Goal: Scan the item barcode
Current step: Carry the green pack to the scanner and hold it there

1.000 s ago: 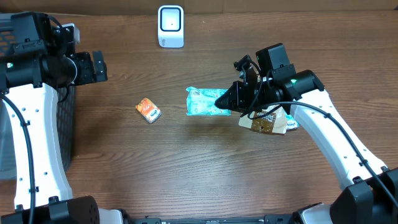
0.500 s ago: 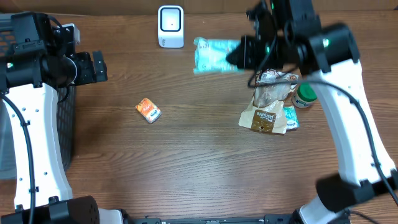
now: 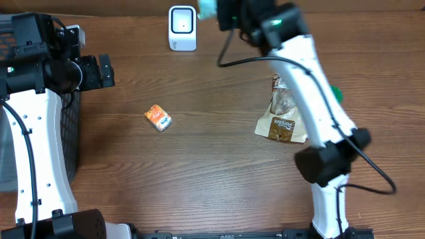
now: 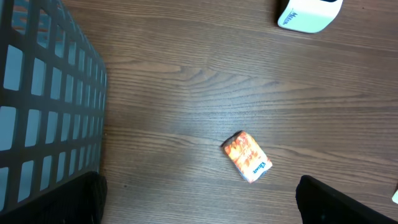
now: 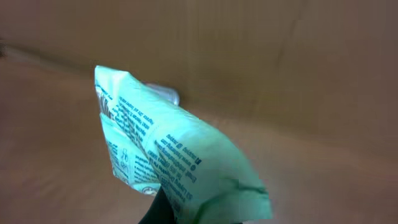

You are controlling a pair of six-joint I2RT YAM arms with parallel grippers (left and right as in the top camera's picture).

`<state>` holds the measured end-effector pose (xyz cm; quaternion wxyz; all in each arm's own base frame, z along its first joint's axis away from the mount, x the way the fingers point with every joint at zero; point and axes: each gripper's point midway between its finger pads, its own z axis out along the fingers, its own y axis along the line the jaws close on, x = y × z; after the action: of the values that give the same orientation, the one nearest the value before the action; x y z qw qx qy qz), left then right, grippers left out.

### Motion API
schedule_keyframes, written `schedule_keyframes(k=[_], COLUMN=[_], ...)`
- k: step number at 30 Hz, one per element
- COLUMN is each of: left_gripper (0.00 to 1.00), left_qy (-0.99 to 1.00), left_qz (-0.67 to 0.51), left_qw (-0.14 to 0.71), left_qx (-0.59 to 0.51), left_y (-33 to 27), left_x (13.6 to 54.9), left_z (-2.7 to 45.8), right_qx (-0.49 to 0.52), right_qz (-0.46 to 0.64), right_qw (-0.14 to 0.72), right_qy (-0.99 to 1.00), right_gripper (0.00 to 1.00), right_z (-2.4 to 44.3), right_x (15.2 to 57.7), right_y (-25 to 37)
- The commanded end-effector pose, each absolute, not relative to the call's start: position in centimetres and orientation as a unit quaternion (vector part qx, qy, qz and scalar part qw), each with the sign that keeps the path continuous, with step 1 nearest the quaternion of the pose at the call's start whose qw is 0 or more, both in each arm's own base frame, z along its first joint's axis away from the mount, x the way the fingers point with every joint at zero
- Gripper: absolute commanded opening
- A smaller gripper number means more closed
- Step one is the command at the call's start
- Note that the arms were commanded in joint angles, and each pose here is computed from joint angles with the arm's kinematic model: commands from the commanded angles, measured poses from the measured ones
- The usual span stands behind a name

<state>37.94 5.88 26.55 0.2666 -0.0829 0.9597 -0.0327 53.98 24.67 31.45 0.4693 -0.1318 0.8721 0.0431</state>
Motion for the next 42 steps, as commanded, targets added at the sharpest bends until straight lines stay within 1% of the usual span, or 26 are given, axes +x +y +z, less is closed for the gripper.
schedule_keyframes(k=[1,3,5,11,16,22,42], left_gripper=[0.99,0.99,0.99,1.0,1.0,1.0,0.99], left_qy=[0.957,0.958,0.958,0.958,0.958,0.958,0.958], left_qz=[-0.027,-0.028,-0.028,-0.028,-0.028,-0.028,-0.028], left_qw=[0.278,0.278,0.277,0.275,0.274,0.274,0.274], left_qx=[-0.074,-0.073,-0.073,-0.074,-0.074,-0.074,-0.074], left_y=[6.0,5.9,5.9,6.0,6.0,6.0,6.0], left_x=[38.2,38.3,38.3,38.3,38.4,38.4,38.4], left_z=[27.4,27.4,27.3,27.2,27.1,27.1,27.1], right_qx=[-0.233,-0.301,-0.349,-0.441,-0.433,-0.454,-0.464], right_qz=[-0.12,-0.168,-0.209,-0.306,-0.351,-0.362,-0.355], right_qw=[0.497,0.513,0.519,0.519,0.539,0.535,0.535], right_qy=[0.827,0.786,0.752,0.665,0.631,0.614,0.61], right_gripper=[0.04,0.04,0.04,0.04,0.04,0.04,0.04], right_z=[30.3,29.5,28.6,25.0,23.0,21.1,21.1], right_x=[56.6,58.4,59.7,62.9,65.0,65.6,64.8], right_y=[24.7,26.6,27.9,30.4,31.0,31.7,33.1])
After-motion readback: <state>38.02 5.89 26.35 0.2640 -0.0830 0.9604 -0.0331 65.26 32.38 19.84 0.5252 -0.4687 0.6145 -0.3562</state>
